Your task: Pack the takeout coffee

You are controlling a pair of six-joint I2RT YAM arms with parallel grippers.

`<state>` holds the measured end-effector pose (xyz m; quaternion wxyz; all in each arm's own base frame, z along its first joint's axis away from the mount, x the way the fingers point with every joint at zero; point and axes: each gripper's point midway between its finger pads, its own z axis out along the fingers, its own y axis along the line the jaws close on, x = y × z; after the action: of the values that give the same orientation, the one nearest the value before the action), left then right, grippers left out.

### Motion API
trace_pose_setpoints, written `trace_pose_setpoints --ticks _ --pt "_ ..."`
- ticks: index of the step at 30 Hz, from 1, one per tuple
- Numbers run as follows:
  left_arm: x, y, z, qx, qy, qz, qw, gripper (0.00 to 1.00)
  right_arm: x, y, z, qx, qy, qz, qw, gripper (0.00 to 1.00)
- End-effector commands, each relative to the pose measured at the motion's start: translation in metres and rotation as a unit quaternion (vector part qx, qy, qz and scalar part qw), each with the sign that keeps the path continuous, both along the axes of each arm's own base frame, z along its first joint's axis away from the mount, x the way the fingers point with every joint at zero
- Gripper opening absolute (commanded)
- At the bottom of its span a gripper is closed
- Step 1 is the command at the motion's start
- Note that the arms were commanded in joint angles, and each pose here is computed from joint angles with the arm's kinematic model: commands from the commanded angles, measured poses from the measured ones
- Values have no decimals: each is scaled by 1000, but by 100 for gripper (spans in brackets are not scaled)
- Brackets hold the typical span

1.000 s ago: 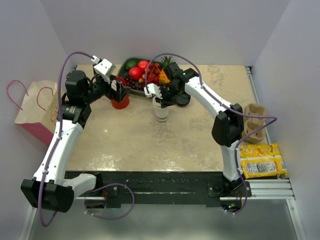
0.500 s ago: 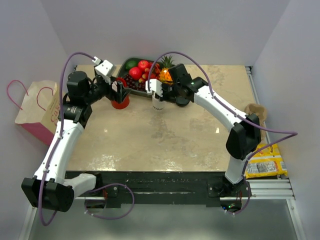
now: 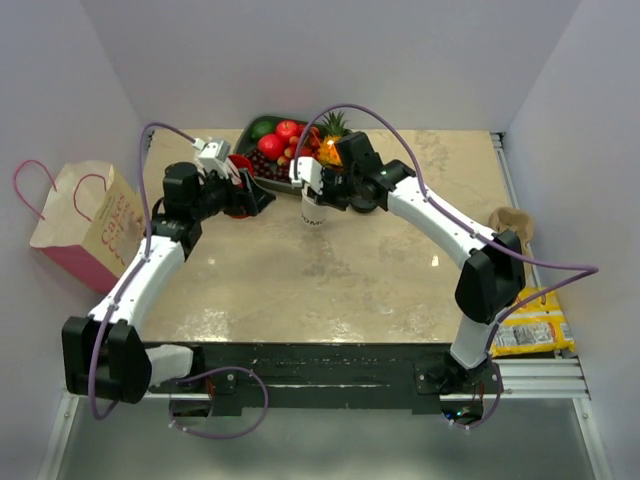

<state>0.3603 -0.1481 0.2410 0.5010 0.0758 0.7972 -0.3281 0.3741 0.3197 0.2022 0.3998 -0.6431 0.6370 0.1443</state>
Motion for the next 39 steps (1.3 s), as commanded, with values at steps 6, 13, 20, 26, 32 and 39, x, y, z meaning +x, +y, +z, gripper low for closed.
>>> trace_pose_setpoints --ticks 6,13,20,26,32,39 --pt "29 -51 -3 -69 10 -67 995 91 16 6 10 -7 -10 -33 999 0" --pt "43 -72 -22 -114 50 -110 986 91 23 3 14 -4 -28 -52 998 0" --pt "53 -82 -33 -136 74 -130 979 90 29 2 10 -9 -24 -68 997 0" --pt "61 -81 -50 -143 97 -115 978 86 32 4 8 -7 -19 -74 997 0" --pt "65 -86 -60 -167 116 -122 971 86 32 3 7 -13 -22 -72 997 0" --pt "71 -88 -71 -173 131 -119 969 86 33 5 7 -11 -19 -72 997 0"
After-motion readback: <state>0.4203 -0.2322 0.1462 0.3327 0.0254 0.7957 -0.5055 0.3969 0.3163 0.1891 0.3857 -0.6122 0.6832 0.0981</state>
